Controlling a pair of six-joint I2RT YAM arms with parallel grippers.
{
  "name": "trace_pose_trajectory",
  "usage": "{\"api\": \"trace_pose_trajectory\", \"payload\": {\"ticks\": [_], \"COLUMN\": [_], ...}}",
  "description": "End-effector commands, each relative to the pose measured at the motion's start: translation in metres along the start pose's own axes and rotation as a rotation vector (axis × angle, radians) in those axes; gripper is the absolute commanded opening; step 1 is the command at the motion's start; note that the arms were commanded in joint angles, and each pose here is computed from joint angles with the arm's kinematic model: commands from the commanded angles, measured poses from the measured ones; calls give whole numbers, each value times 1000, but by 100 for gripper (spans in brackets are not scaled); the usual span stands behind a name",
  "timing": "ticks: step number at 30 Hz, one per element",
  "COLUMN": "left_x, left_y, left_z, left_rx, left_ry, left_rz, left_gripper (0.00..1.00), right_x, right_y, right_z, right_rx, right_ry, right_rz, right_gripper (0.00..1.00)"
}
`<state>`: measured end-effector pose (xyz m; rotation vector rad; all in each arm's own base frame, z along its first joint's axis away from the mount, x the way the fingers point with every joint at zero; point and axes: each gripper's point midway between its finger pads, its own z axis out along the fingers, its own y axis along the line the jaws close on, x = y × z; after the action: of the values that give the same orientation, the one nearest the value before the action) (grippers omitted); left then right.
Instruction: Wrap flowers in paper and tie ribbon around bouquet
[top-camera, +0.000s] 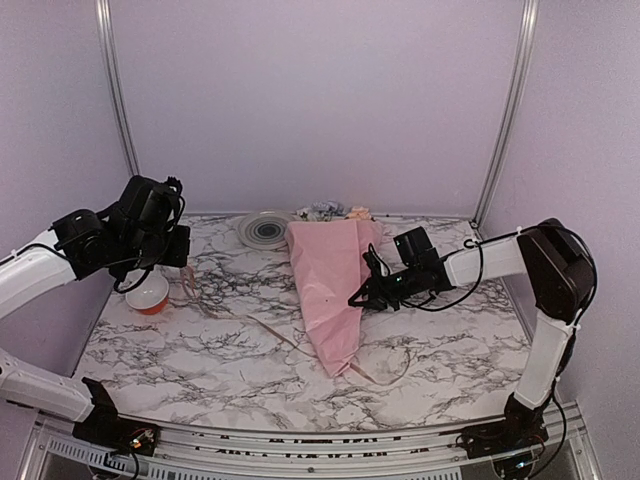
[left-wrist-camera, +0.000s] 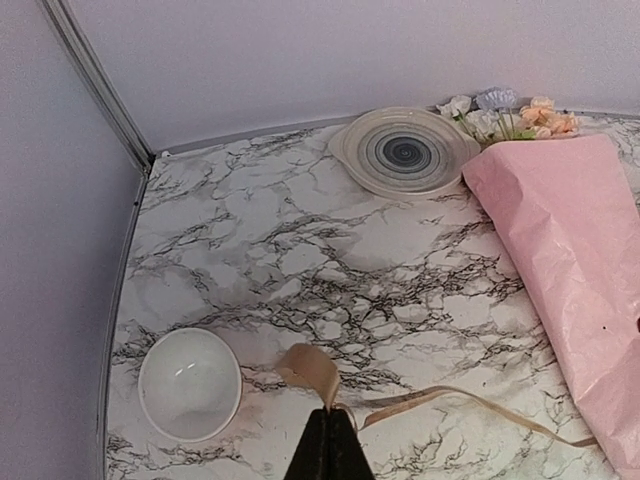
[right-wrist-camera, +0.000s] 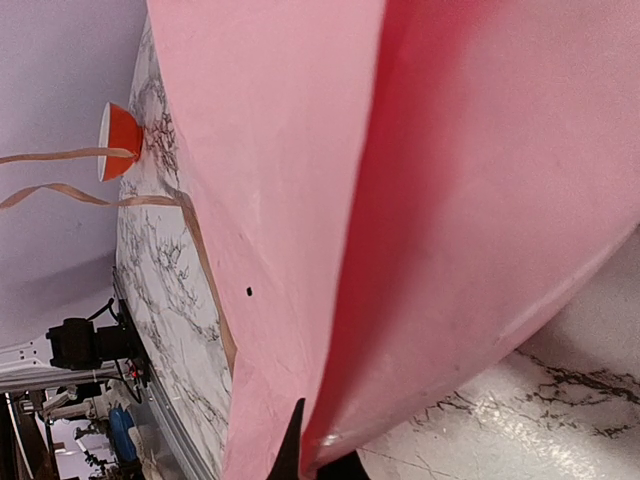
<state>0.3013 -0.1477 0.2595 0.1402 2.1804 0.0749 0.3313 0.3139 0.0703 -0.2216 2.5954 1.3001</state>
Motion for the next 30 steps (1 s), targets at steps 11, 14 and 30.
{"api": "trace_pose_trajectory", "payload": {"ticks": [11, 14, 30], "left_x": [98, 107, 78], "left_y": [-25, -14, -256], "left_z": [64, 75, 0], "left_rx": [-4, -58, 602], "left_ry": [307, 339, -76], "left_rz": [34, 23, 502], "left_gripper": [11, 47, 68], "right_x": [-2, -1, 0], "right_y": [11, 13, 17], "right_z": [4, 6, 10], "right_rx": [-17, -21, -25], "right_ry": [6, 11, 1], "right_rz": [-27, -30, 1], "right_gripper": [0, 0, 0]}}
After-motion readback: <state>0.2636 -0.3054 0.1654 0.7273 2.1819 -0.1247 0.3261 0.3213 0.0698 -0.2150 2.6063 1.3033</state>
